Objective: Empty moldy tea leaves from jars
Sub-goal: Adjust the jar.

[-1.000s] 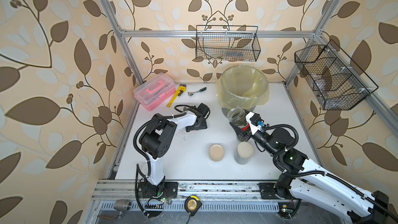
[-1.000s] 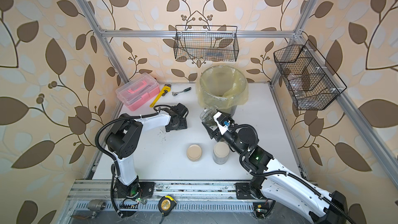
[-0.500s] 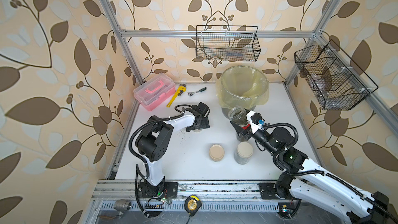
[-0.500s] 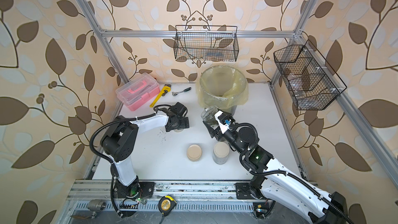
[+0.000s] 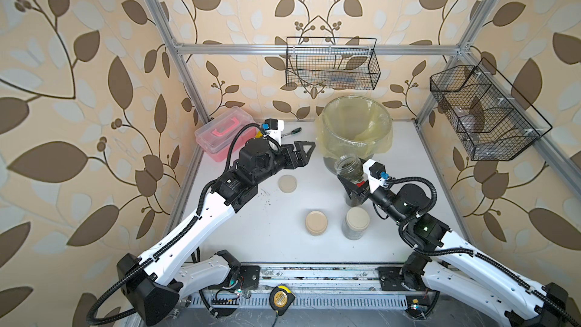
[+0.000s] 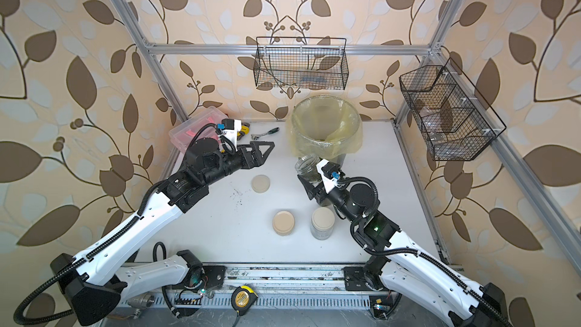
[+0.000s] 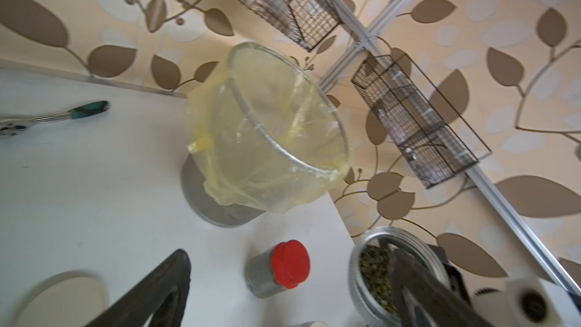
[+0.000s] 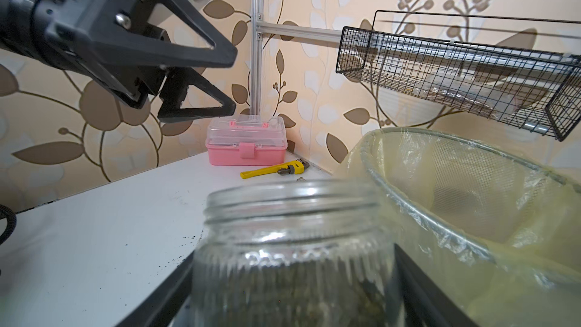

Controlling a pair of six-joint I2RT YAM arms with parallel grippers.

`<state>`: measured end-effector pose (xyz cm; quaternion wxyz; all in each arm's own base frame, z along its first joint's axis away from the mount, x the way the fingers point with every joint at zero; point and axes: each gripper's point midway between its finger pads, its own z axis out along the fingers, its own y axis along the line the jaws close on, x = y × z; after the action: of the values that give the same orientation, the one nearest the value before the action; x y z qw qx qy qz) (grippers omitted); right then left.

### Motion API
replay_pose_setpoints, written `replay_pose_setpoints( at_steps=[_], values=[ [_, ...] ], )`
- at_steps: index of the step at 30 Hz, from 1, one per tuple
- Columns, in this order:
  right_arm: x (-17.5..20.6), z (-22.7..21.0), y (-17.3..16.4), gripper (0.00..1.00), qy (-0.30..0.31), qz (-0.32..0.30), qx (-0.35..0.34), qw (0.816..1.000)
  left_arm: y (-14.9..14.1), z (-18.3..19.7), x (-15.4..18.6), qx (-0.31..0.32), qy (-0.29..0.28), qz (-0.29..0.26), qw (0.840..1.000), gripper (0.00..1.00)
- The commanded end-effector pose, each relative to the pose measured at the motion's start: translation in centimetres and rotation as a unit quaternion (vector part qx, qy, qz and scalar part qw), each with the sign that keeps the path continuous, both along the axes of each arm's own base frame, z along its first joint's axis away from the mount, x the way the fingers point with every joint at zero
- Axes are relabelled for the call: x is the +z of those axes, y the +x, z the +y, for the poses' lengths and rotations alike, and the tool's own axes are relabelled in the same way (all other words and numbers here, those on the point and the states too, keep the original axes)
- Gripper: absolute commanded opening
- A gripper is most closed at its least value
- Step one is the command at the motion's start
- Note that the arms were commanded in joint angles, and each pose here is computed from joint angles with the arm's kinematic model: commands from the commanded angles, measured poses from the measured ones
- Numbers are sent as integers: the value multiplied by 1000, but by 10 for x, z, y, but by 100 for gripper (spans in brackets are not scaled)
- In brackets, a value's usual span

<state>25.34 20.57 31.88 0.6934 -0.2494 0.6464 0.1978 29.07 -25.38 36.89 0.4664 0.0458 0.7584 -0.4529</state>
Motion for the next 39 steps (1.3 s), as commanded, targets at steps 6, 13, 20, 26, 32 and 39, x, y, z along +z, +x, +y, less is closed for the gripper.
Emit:
replay_pose_setpoints(
  at_steps=[6, 13, 20, 26, 32, 39],
  values=[
    [52, 2, -14, 25, 58, -64, 35, 996, -38, -69, 16, -136, -8, -42, 990, 99],
    [56, 8, -22, 25, 60, -73, 62, 994, -52, -100, 6, -198, 7, -36, 980, 99],
    [53, 15, -23, 25, 56, -74, 79, 993, -55, -101, 21, -195, -9, -53, 979, 99],
    [49, 16, -20, 25, 51, -70, 75, 993, -64, -96, 38, -204, -29, -73, 976, 99],
    [50, 18, -19, 25, 48, -71, 78, 993, -69, -96, 32, -215, -11, -83, 973, 99],
    [42, 22, -17, 25, 37, -64, 82, 994, -68, -85, 47, -189, -22, -117, 975, 99]
  ],
)
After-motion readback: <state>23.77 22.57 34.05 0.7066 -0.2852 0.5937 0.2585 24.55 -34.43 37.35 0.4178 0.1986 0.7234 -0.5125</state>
